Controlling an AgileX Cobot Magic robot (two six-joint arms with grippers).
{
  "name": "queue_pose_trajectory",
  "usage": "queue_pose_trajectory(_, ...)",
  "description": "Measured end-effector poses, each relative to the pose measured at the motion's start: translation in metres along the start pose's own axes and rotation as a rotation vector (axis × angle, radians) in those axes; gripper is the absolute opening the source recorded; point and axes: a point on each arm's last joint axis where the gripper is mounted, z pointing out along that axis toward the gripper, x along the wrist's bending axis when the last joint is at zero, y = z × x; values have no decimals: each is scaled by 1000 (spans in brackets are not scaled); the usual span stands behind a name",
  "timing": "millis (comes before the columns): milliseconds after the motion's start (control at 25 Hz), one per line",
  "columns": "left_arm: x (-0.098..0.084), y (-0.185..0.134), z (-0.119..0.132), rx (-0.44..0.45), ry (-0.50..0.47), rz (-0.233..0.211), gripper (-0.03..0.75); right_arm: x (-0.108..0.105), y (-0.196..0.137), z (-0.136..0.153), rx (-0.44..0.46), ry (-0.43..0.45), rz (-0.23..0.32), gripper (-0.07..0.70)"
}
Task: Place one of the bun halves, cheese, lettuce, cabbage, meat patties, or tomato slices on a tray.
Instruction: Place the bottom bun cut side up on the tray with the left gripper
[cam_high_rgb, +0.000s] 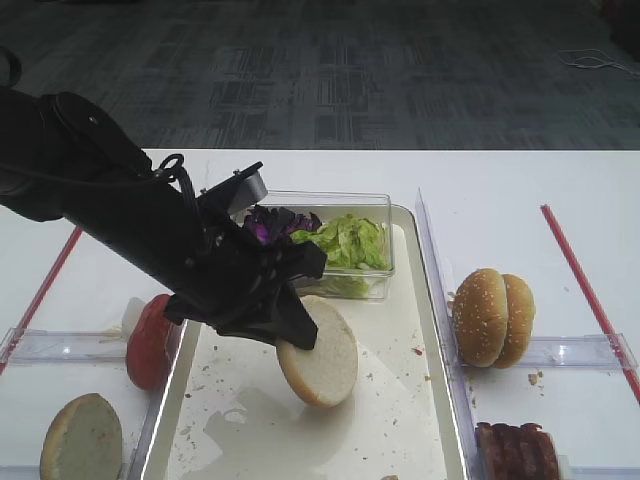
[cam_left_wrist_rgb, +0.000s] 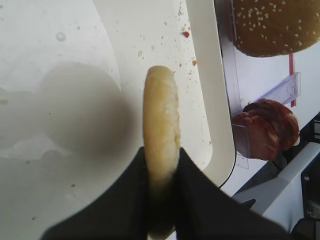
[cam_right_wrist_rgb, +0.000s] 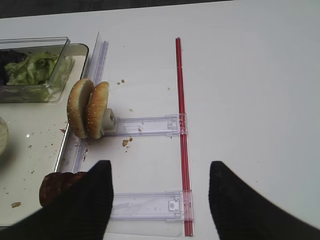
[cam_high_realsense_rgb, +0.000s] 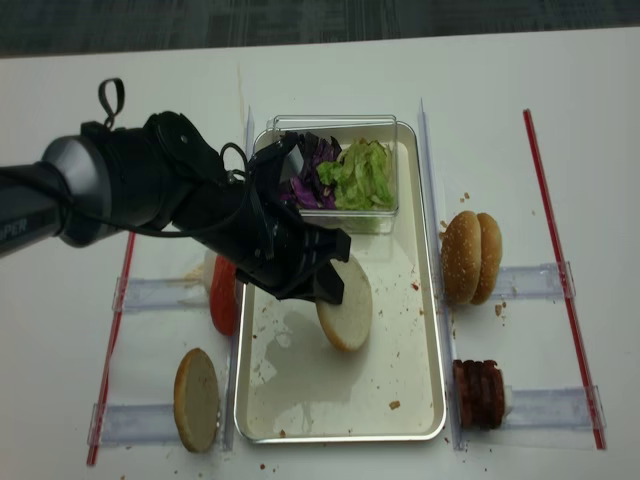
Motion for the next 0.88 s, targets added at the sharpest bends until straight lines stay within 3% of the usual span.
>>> queue_pose_trajectory(880, 8, 3, 1, -1, -1, -25, 92, 0, 0, 0, 0, 0, 0, 464)
